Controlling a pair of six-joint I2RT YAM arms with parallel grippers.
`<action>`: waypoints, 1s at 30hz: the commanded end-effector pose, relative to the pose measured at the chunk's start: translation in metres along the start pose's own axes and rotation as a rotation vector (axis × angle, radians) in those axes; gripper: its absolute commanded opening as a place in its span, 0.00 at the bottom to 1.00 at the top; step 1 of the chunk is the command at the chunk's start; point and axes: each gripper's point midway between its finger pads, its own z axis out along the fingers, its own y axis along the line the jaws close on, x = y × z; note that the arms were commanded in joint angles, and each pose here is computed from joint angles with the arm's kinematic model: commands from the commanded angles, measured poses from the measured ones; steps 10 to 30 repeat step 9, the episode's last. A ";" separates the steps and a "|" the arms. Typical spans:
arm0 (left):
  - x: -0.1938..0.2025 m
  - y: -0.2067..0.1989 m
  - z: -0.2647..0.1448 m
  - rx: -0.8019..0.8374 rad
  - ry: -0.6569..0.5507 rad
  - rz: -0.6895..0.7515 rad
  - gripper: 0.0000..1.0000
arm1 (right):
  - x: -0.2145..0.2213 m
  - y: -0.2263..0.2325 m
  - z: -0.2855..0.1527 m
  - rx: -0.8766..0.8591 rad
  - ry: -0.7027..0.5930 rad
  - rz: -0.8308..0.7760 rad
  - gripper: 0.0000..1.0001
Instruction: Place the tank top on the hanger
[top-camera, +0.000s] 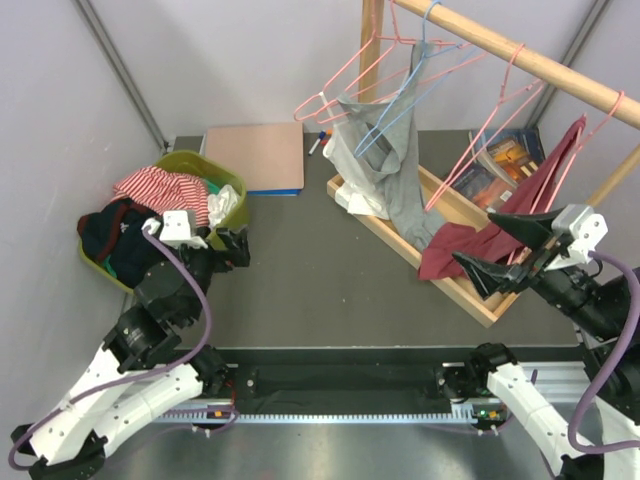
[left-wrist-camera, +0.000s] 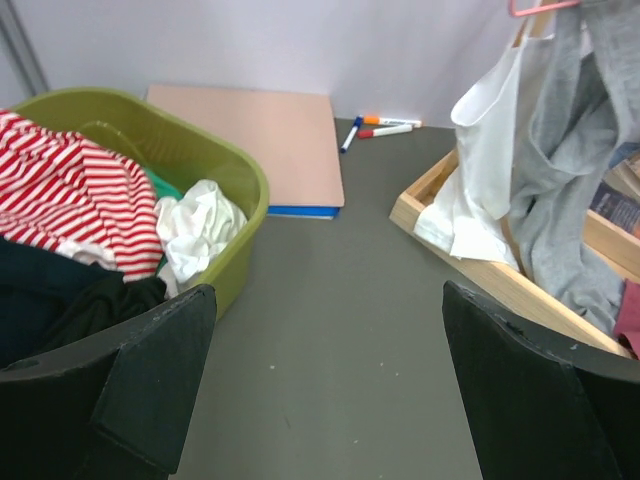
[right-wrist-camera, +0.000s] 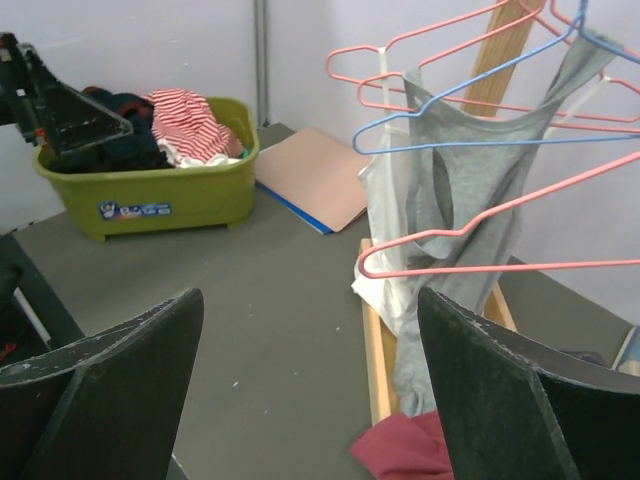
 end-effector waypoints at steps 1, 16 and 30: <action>0.003 0.013 0.000 -0.085 0.016 -0.022 0.99 | -0.010 0.009 0.003 -0.061 -0.049 -0.034 0.87; 0.011 0.012 0.004 -0.083 0.041 0.023 0.99 | 0.007 0.004 0.005 -0.036 -0.029 -0.032 0.88; 0.011 0.012 0.004 -0.083 0.041 0.023 0.99 | 0.007 0.004 0.005 -0.036 -0.029 -0.032 0.88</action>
